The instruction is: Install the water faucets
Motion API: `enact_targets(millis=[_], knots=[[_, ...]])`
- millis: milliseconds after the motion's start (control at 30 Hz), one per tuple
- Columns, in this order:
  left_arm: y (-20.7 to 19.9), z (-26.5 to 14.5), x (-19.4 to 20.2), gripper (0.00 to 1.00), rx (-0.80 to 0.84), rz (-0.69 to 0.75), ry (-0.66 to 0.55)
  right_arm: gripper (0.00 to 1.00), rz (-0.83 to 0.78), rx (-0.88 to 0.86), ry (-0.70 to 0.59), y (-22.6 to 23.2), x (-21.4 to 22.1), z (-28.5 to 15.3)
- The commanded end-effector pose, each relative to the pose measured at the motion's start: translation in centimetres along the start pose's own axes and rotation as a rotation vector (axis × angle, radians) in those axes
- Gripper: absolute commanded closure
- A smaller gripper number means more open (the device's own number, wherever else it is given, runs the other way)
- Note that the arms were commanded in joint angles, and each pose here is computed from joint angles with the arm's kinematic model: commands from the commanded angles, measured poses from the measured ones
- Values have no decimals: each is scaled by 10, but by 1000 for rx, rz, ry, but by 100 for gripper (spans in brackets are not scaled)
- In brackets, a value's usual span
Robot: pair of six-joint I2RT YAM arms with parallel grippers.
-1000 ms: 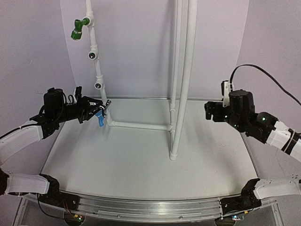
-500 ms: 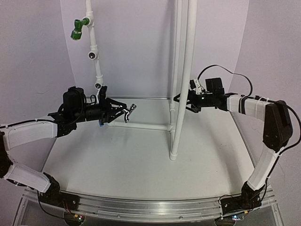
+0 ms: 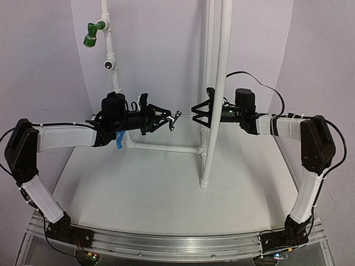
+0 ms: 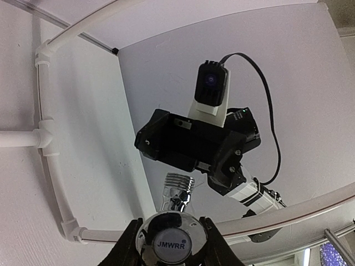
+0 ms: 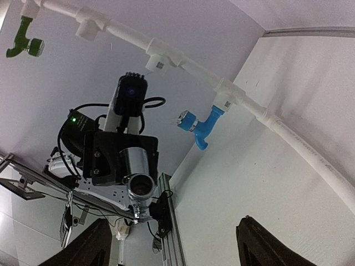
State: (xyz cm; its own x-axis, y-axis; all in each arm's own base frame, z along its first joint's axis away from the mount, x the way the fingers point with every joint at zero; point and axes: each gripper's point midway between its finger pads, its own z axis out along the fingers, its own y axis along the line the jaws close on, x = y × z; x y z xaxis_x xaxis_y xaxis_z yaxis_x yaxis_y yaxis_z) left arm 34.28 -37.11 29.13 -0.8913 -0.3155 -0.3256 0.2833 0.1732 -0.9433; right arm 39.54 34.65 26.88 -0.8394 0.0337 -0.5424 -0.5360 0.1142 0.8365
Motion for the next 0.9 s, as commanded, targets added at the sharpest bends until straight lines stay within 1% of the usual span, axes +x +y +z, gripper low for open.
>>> enact_targets(millis=[0, 100, 167, 267, 300, 367, 400, 533, 567, 600, 633, 667, 767, 800, 833, 867], knots=[[-42, 11, -8, 100, 135, 44, 8, 23, -82, -99, 34, 35, 5, 13], [-43, 16, -3, 100, 155, 38, 36, 29, -80, -108, 50, 36, 11, 22], [-47, 19, 0, 100, 167, 45, 49, 35, -67, -104, 54, 32, 13, 25], [-47, 22, 5, 100, 170, 46, 67, 46, -58, -99, 51, 30, 14, 28], [-45, 23, 5, 100, 167, 43, 69, 48, -59, -102, 53, 31, 15, 29], [-46, 24, 6, 100, 170, 44, 72, 49, -60, -108, 60, 33, 18, 32], [-46, 24, 7, 100, 172, 45, 75, 53, -60, -108, 61, 33, 19, 33], [-48, 25, 9, 100, 180, 49, 84, 73, -50, -101, 50, 31, 19, 34], [-48, 24, 9, 100, 181, 51, 85, 81, -50, -104, 46, 32, 19, 35], [-48, 24, 9, 100, 181, 53, 86, 92, -44, -105, 40, 32, 19, 35], [-49, 23, 10, 99, 181, 57, 85, 100, -37, -106, 30, 33, 19, 35], [-49, 22, 10, 94, 180, 63, 84, 100, -34, -103, 8, 33, 17, 33], [-48, 11, 10, 53, 161, 103, 47, 100, 4, -59, -80, 28, 12, 25], [-49, 6, 8, 36, 146, 123, 17, 100, 21, -41, -108, 26, 10, 23], [-45, 2, 8, 25, 122, 135, 2, 100, 38, -24, -137, 23, 9, 21], [-41, -2, 7, 16, 96, 145, -19, 100, 59, -13, -164, 21, 6, 18]])
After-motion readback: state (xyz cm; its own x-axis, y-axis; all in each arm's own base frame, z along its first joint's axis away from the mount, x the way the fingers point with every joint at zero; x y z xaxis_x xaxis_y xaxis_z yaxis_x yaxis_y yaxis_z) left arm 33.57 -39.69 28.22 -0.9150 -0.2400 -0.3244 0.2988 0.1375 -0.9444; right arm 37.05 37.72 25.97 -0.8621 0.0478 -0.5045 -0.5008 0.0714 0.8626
